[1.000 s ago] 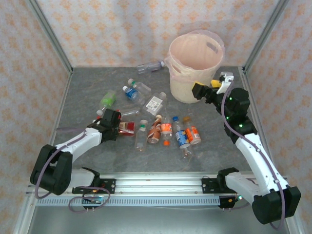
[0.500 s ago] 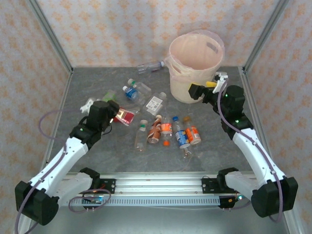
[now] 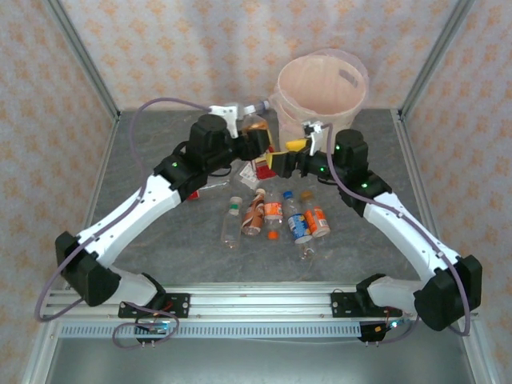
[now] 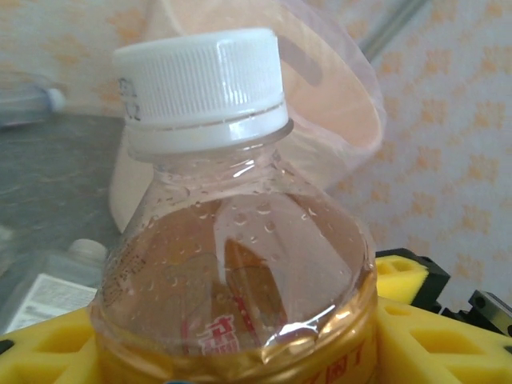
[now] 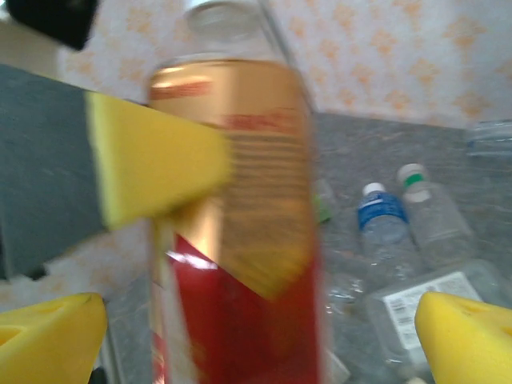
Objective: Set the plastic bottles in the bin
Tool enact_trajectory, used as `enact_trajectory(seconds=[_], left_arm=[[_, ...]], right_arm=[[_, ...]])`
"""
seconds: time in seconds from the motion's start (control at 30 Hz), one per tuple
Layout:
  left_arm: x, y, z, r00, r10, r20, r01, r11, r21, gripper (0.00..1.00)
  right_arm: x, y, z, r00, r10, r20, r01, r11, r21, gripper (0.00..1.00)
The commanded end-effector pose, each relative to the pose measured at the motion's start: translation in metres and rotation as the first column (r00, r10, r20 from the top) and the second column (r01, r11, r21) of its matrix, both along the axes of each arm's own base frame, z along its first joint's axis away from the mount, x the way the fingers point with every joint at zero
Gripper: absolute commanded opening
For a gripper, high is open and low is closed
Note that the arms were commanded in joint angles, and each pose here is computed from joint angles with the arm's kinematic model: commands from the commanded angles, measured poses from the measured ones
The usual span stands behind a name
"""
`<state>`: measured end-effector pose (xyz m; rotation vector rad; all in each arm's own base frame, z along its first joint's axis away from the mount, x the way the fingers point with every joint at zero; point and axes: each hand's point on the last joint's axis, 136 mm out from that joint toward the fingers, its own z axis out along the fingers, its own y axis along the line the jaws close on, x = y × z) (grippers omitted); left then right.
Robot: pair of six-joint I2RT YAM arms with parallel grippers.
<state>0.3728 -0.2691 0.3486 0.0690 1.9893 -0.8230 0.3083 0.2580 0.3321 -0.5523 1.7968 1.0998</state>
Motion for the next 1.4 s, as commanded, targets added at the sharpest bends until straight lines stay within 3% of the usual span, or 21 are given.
enact_trajectory(seconds=[0.0,0.17,0.3,0.43,0.63,0.77,1.0,1.07,1.23,1.3,1.37], left_arm=[[-0.004,-0.014,0.029,0.992,-0.094,0.088,0.095,0.996,-0.002,0.62],[-0.010,-0.021,0.044,0.983,-0.134,0.127,0.140,0.989,-0.041,0.62],[-0.018,-0.032,0.053,0.965,-0.208,0.161,0.222,0.972,-0.075,0.62],[-0.017,-0.036,0.056,0.961,-0.221,0.168,0.238,0.967,-0.088,0.62],[-0.012,-0.034,0.053,0.967,-0.200,0.157,0.213,0.974,-0.077,0.63],[-0.009,-0.028,0.049,0.976,-0.166,0.142,0.176,0.983,-0.058,0.70],[-0.012,-0.020,0.052,0.979,-0.144,0.144,0.152,0.987,-0.047,0.97],[-0.015,-0.016,0.055,0.980,-0.130,0.150,0.139,0.989,-0.050,1.00],[-0.019,0.022,0.055,0.986,0.026,0.163,-0.023,0.999,-0.023,1.00],[-0.018,0.053,0.047,0.973,0.171,0.155,-0.174,0.985,0.006,1.00],[-0.020,0.097,0.033,0.921,0.362,0.140,-0.373,0.926,0.061,1.00]], right_arm=[[0.003,0.012,0.015,0.998,0.034,0.045,-0.034,0.999,0.012,0.99],[0.024,0.009,-0.007,0.998,-0.062,-0.027,0.061,0.998,-0.028,0.99],[0.008,0.026,-0.008,0.995,0.087,-0.056,-0.087,0.996,0.004,0.99],[0.007,0.030,-0.005,0.992,0.110,-0.069,-0.109,0.994,0.022,0.97],[0.008,0.025,-0.003,0.996,0.082,-0.039,-0.082,0.997,0.002,0.66],[0.016,0.017,-0.006,1.000,0.011,-0.017,-0.011,0.999,-0.043,0.57],[0.032,0.002,-0.014,0.994,-0.111,-0.007,0.110,0.988,-0.109,0.53],[0.038,-0.003,-0.014,0.989,-0.151,0.000,0.149,0.980,-0.134,0.53],[0.049,-0.021,0.010,0.967,-0.240,0.092,0.253,0.950,-0.184,0.54],[0.058,-0.032,0.029,0.944,-0.299,0.138,0.321,0.930,-0.180,0.54],[0.070,-0.045,0.047,0.912,-0.368,0.179,0.397,0.903,-0.165,0.55]])
